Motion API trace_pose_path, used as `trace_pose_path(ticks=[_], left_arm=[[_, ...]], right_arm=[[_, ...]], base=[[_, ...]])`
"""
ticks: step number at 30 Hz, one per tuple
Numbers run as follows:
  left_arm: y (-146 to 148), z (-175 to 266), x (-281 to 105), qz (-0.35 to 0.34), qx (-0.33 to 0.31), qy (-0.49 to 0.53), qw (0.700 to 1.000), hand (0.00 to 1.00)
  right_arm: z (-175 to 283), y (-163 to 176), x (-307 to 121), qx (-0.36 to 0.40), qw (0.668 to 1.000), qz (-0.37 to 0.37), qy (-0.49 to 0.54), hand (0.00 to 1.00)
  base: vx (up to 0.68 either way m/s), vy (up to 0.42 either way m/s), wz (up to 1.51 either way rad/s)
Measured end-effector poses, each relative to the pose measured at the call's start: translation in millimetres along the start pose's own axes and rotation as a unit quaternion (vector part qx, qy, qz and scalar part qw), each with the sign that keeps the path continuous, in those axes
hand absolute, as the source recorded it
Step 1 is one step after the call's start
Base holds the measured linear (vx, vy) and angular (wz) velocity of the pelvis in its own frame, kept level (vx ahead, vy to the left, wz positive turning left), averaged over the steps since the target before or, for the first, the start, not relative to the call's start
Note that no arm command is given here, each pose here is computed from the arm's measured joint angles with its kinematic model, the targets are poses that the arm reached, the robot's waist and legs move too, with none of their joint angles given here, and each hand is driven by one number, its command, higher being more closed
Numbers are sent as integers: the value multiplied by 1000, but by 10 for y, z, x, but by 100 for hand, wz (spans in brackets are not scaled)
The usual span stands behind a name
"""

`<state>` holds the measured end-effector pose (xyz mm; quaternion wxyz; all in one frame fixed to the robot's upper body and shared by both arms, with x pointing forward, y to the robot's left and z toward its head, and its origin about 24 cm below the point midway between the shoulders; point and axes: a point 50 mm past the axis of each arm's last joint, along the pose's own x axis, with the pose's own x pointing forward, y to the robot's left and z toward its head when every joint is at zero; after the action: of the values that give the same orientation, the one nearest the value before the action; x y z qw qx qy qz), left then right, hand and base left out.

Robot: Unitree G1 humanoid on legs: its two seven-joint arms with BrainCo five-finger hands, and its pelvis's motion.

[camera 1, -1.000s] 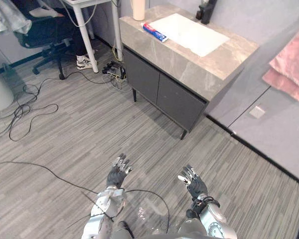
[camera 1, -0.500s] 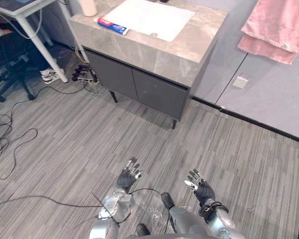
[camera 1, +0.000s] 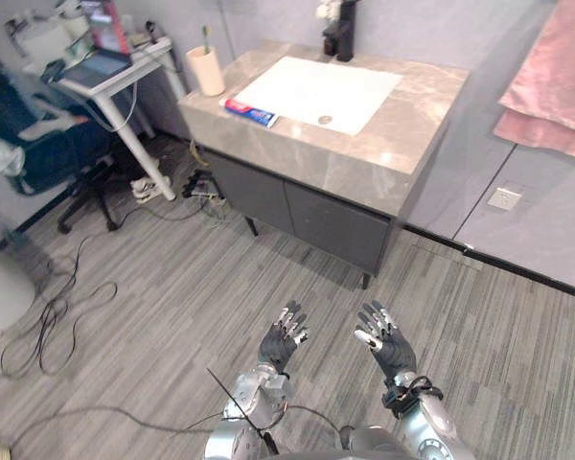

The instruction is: Organize washtable

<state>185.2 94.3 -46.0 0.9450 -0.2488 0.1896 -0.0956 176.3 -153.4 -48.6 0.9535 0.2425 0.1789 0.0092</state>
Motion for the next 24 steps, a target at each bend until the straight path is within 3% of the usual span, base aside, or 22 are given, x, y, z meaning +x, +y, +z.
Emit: trace_pose_path(ticks=[5,11,19,24], left_arm=[[125,-3,-61,24,0,-1,1000,0],[200,119,-53,21,27,-18,999,0],[80,106,-8,-10,39,-11,999,0],[178,161,-21,7,49,-16,999,0]], right_arm=[[-67,-219,2,-10,999,-39,25,0],[-139,-108,117,3,999,-30,34,0],[-195,-113,125,-2,998,-33,48,0],[-336,30,104,-15,996,6,84,0]], base=[[262,404,-61],[85,278,-27],[-66,90,-71],[-57,35,-57]])
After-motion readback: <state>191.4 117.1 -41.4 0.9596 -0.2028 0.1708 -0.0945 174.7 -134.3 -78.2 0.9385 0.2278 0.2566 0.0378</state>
